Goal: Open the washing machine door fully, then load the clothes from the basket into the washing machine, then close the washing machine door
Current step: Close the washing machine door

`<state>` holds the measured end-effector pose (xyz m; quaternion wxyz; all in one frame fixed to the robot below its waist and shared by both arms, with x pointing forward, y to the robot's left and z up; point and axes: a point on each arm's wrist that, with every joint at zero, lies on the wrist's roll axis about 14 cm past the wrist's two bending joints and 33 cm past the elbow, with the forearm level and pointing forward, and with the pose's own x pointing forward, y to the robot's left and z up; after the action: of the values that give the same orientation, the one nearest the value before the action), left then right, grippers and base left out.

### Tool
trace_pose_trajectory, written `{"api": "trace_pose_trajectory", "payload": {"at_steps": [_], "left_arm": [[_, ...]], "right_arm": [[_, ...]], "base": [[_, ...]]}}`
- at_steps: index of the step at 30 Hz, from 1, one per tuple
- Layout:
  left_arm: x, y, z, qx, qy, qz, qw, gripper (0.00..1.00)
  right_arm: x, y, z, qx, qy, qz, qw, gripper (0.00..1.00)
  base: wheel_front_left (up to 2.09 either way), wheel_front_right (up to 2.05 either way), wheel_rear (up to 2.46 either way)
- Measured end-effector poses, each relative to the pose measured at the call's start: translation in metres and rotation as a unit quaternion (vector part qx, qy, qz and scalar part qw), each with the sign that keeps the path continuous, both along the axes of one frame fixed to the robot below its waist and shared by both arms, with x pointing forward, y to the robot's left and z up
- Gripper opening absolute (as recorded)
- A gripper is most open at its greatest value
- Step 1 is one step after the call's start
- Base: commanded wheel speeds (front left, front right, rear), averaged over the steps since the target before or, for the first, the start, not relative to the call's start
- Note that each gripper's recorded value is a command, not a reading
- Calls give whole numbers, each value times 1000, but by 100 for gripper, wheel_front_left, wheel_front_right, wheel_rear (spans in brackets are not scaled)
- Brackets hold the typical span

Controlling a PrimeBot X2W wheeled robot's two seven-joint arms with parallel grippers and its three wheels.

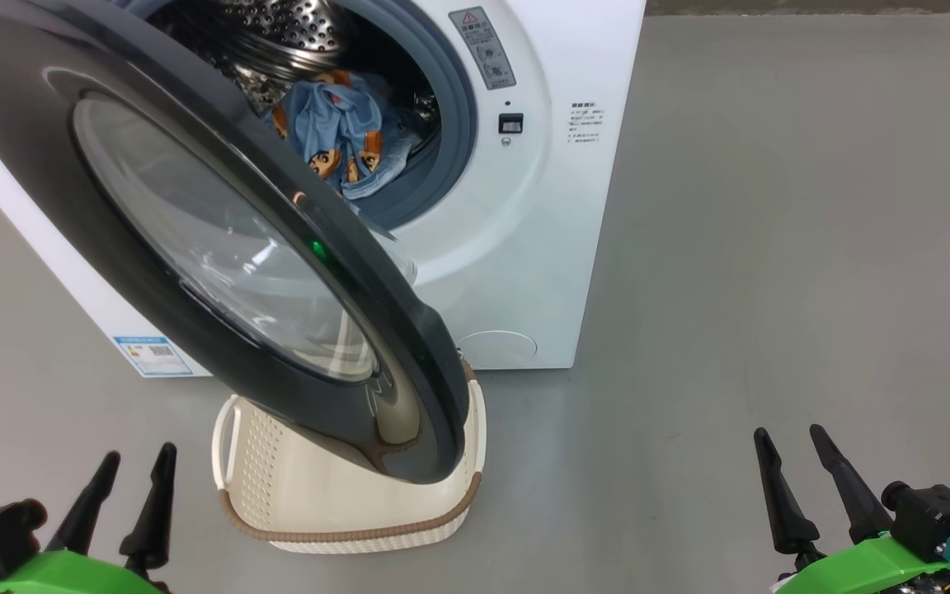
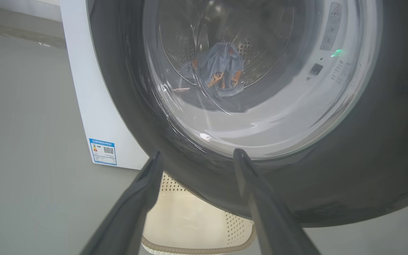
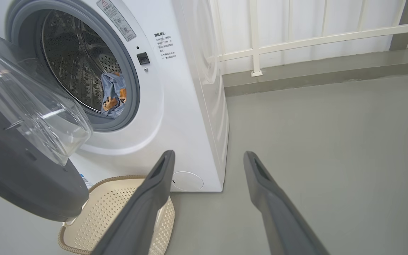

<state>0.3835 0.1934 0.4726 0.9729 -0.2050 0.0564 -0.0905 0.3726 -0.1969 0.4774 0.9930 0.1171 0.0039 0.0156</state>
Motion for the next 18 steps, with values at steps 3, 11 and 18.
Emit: {"api": "trace_pose_trajectory", "payload": {"at_steps": [3,11,18], "left_arm": [[2,-3,12,18,-29,4,999,100],[-8,-15,14,35,-46,7,998,100],[-13,-22,2,44,-31,4,999,100]], "right_arm": [[-1,-2,2,0,-2,-3,1000,100],[-4,-5,5,0,-7,-8,1000,100],[-7,-6,1,0,-2,-10,1000,100]], "base": [[0,0,0],[0,0,0],[0,0,0]]}}
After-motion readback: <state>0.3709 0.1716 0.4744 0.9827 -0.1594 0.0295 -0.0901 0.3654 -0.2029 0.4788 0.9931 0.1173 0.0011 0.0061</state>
